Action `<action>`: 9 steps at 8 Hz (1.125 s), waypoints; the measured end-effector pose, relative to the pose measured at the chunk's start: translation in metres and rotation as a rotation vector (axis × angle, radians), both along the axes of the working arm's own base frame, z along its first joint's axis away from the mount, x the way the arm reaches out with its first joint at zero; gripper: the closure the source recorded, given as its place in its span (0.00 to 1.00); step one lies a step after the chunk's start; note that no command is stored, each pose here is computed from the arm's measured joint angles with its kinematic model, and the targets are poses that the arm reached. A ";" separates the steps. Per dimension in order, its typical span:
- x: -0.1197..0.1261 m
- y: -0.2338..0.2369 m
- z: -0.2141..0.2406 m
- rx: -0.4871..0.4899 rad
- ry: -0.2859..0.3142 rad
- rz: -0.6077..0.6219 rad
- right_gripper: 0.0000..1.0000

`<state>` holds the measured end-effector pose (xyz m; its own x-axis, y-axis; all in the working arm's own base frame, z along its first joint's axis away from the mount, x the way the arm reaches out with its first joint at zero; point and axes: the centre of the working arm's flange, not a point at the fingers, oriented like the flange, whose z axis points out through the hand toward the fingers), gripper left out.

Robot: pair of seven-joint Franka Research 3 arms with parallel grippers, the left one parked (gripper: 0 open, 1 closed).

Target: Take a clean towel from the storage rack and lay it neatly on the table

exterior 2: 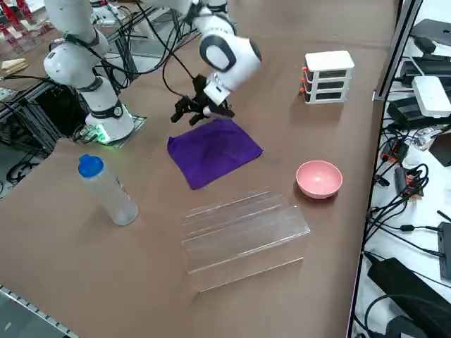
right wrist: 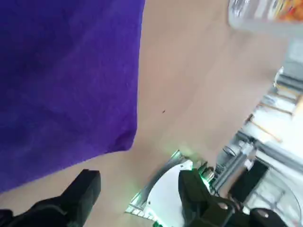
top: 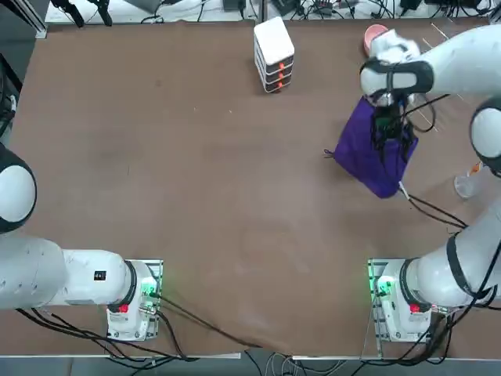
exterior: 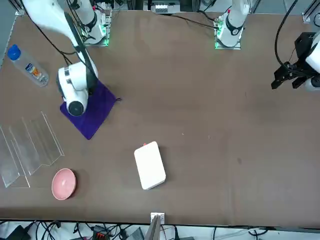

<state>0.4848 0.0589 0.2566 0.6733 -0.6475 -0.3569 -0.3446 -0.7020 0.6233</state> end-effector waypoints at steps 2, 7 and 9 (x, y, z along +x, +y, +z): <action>0.029 -0.029 0.077 0.103 -0.122 0.045 0.00; 0.103 -0.053 0.215 0.370 -0.390 0.222 0.00; 0.115 -0.052 0.260 0.437 -0.453 0.359 0.00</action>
